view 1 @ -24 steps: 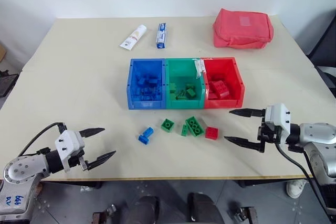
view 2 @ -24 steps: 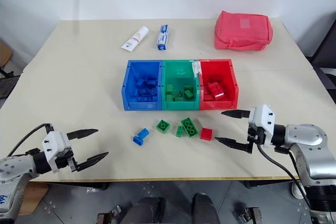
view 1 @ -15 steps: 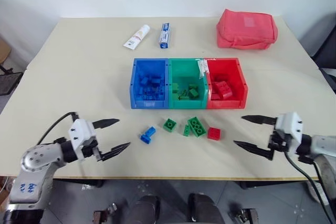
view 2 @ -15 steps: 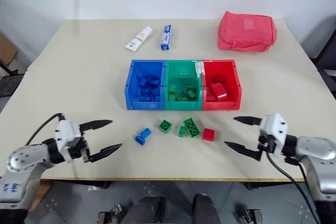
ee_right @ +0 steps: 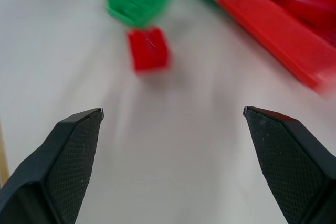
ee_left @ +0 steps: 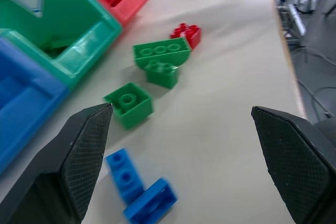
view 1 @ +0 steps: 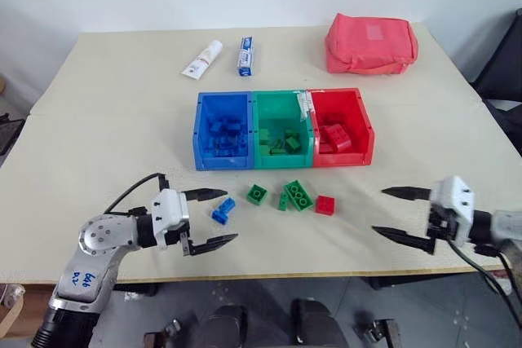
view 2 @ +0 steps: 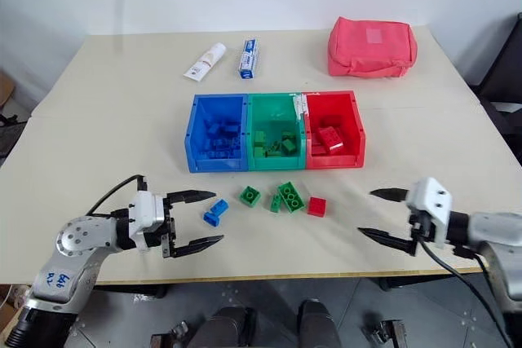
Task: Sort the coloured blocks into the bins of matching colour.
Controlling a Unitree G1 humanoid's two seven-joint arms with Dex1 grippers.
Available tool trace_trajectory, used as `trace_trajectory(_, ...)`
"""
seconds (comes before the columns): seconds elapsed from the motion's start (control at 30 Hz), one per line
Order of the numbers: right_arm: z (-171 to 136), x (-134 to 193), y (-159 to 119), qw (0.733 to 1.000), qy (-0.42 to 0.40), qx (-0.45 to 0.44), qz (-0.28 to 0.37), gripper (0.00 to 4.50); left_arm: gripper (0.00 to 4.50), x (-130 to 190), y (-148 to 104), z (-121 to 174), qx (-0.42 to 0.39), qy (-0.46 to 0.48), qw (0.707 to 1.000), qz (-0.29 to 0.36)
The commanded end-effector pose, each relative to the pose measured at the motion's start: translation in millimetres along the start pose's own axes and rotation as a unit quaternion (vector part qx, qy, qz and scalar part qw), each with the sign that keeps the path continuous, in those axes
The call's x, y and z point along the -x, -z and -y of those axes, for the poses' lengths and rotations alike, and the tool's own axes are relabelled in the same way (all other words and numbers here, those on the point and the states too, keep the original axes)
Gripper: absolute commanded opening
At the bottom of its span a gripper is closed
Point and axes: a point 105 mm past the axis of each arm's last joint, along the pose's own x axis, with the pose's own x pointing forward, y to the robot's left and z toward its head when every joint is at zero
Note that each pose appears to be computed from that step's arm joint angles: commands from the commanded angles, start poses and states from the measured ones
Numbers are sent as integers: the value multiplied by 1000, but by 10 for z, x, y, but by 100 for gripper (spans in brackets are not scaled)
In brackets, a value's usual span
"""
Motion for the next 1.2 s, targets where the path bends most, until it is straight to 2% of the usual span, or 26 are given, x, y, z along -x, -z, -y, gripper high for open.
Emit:
trace_trajectory(0.03,-11,-226,-100,999,-32,12,7,450,449,117,-66,-28,-16,-12,1000,-1)
trace_trajectory(0.23,152,-627,105,999,-38,14,-27,450,449,200,-68,-9,-14,-21,1000,-10)
trace_trajectory(0.33,74,-680,134,997,-75,12,-29,391,450,176,-90,2,-18,-18,1000,-8)
trace_trajectory(0.5,53,-718,98,997,-71,18,-16,218,450,148,-121,-7,-18,-29,999,5)
trace_trajectory(0.57,107,-664,22,999,-51,13,2,150,450,114,-242,-86,4,-58,997,52)
trace_trajectory(0.6,150,-632,-24,999,-36,12,11,144,450,101,-299,-134,15,-74,995,71)
trace_trajectory(0.67,218,-535,-187,999,-18,1,41,144,450,75,-386,-221,24,-98,990,95)
trace_trajectory(0.77,515,-409,-458,994,59,-15,88,144,450,45,-432,-349,30,-128,986,107)
trace_trajectory(0.87,908,-301,-692,981,150,-11,122,144,450,30,-395,-400,32,-137,985,100)
trace_trajectory(0.97,1165,-318,-871,972,189,-5,139,144,450,3,-354,-400,31,-134,986,90)
trace_trajectory(1.1,1309,-419,-945,971,198,-2,135,281,450,-22,-346,-361,31,-121,988,85)
trace_trajectory(1.2,1299,-442,-969,972,190,-2,139,379,450,18,-333,-326,32,-119,989,78)
